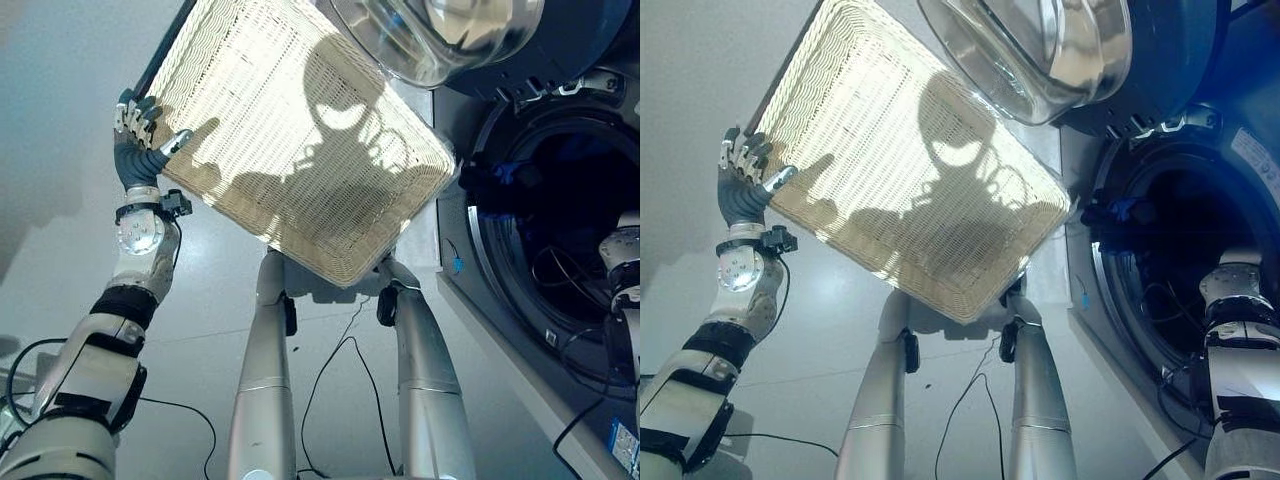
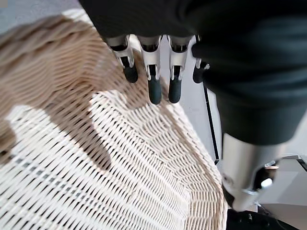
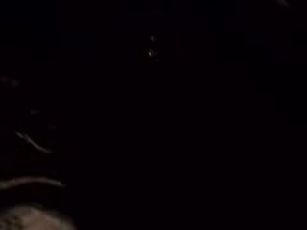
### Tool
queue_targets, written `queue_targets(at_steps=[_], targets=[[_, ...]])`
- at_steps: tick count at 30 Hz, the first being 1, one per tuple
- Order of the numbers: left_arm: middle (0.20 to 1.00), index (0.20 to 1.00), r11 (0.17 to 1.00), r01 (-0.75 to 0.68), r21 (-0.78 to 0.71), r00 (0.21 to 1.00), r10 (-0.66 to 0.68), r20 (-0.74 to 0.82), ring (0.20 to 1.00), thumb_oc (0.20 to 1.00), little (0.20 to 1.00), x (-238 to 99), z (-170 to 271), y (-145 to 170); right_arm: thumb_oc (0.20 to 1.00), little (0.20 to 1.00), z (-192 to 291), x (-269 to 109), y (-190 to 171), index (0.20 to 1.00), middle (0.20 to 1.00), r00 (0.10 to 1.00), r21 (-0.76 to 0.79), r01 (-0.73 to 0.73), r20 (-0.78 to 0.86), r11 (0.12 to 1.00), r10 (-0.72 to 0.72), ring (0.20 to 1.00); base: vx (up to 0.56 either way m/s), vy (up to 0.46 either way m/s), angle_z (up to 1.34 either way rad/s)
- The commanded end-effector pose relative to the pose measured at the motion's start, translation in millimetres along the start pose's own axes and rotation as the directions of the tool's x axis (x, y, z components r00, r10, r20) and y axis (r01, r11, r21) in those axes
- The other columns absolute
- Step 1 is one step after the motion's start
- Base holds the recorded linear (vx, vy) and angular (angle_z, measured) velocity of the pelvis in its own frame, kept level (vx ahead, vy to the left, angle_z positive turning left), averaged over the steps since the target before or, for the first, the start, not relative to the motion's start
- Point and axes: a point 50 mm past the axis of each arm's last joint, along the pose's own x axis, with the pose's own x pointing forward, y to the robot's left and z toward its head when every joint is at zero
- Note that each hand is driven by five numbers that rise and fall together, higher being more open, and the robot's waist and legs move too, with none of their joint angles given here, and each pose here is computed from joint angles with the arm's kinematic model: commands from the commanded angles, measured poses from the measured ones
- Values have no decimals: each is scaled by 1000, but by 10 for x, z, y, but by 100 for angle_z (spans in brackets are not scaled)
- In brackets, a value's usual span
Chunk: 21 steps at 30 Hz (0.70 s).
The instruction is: Put the clothes into the washing machine.
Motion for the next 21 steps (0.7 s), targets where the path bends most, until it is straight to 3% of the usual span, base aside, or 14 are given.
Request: queue_targets(at_steps=[1,5,6,7,10,11,14,21], targets=[[1000,1000,998,-49,-25,997,51,54,1000,1000,1000,104,118,67,1000,1000,1335,356,-128,1000,1000,933,18,40,357,999,-44,1000,24,-19,3],[1000,1000,999,-32,-31,998,33,49,1000,1000,1000,118,112,-49,1000,1000,1012,262,53,1000,1000,935,-292,-15,335,956,117,1000,-4,14,4],[1000,1000,999,-32,-31,998,33,49,1000,1000,1000,118,112,-49,1000,1000,1012,262,53,1000,1000,935,-292,-15,335,956,117,1000,-3,35,5],[1000,1000,1000,-18,-20,999,19,41,1000,1000,1000,102,82,-109,1000,1000,878,251,67,1000,1000,926,-418,-7,341,909,164,1000,4,23,4],[1000,1000,999,32,19,999,-32,26,1000,1000,1000,61,23,-267,1000,1000,592,138,196,1000,1000,905,-562,-126,272,817,326,1000,2,35,5],[1000,1000,999,32,19,999,-32,26,1000,1000,1000,61,23,-267,1000,1000,592,138,196,1000,1000,905,-562,-126,272,817,326,1000,-34,50,6],[1000,1000,997,62,42,998,-62,-16,1000,1000,1000,-9,-71,-323,1000,1000,257,93,167,1000,1000,878,-668,-220,182,711,443,1000,-11,62,6],[1000,1000,996,79,45,993,-75,-87,1000,1000,1000,-195,-269,-354,1000,1000,-282,85,-103,1000,1000,822,-805,-309,42,506,568,1000,-21,73,4]])
